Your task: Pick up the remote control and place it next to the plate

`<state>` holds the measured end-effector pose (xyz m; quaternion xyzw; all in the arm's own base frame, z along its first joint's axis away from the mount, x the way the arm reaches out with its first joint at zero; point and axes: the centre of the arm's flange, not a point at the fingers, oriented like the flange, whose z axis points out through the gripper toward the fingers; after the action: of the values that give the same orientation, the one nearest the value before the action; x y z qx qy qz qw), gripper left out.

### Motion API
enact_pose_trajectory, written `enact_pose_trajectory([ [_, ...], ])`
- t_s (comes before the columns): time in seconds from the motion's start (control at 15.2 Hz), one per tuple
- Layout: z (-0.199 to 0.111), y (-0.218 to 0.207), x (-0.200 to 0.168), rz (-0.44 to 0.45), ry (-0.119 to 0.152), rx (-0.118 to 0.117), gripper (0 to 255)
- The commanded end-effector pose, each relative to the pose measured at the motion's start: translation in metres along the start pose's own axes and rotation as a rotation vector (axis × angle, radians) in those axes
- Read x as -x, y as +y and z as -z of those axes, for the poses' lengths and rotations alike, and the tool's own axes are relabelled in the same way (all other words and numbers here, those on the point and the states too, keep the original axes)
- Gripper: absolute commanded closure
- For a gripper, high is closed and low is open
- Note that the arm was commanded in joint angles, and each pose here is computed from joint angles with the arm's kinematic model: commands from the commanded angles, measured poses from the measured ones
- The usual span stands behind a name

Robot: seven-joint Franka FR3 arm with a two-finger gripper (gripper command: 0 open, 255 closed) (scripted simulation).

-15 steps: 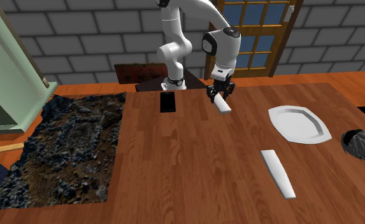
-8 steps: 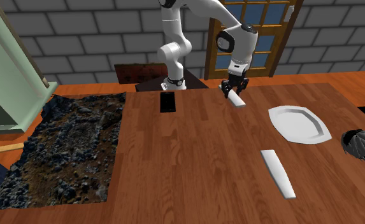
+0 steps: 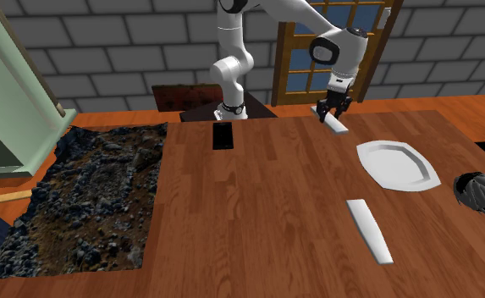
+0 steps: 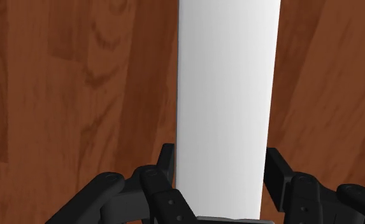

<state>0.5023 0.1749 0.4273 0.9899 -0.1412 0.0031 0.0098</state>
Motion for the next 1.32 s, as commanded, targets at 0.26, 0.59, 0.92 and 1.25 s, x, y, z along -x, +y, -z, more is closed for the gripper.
enact_pose_trajectory([
  [0.26, 0.001, -0.077, 0.021, -0.001, 0.0, 0.0, 255],
  [0.59, -0.02, -0.081, 0.023, -0.001, 0.0, 0.0, 255],
  [0.92, -0.047, -0.082, 0.023, -0.001, 0.0, 0.0, 255],
  [1.25, -0.073, -0.082, 0.023, -0.001, 0.0, 0.0, 255],
])
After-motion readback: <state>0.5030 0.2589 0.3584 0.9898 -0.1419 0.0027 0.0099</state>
